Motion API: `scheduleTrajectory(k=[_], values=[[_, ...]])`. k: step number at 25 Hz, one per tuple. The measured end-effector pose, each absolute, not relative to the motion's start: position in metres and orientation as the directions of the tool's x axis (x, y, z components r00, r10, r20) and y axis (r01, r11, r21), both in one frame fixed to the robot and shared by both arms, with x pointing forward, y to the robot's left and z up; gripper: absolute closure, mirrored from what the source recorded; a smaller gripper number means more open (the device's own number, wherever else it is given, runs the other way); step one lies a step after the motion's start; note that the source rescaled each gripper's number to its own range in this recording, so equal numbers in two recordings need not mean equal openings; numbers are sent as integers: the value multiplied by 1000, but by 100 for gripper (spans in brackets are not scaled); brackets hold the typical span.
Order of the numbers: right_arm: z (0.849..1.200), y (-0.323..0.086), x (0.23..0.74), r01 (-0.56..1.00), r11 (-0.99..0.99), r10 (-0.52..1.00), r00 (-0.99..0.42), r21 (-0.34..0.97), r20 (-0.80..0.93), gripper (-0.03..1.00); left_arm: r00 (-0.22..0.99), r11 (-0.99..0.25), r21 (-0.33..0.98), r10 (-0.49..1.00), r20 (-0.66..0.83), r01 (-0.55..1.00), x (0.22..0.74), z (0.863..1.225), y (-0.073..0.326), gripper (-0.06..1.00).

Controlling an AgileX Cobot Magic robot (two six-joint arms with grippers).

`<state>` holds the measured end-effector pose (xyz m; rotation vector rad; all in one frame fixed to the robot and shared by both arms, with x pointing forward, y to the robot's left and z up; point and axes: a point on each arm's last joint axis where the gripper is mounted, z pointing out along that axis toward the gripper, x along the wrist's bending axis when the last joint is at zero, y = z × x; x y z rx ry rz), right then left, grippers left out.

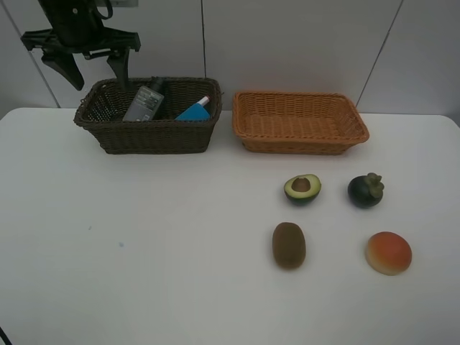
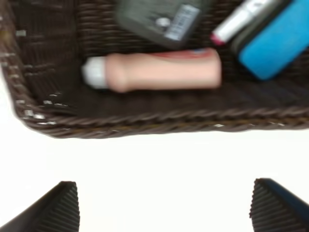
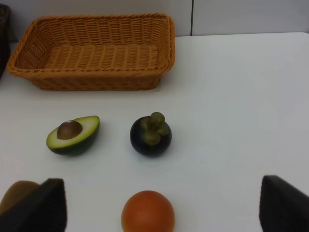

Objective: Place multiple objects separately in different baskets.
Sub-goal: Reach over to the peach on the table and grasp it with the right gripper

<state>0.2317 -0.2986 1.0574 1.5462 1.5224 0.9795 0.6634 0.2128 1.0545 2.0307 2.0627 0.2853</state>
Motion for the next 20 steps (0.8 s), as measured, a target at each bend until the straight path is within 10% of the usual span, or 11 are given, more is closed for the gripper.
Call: scheduleTrajectory(k=[11, 20], values=[[1057, -299, 232, 432, -19, 1000, 3, 901, 20, -3, -191, 186, 239, 982, -4, 953, 581, 1074, 307, 8], [1057, -299, 232, 432, -19, 1000, 3, 901, 20, -3, -115, 135, 322, 990, -81, 937, 440, 1098, 300, 8]])
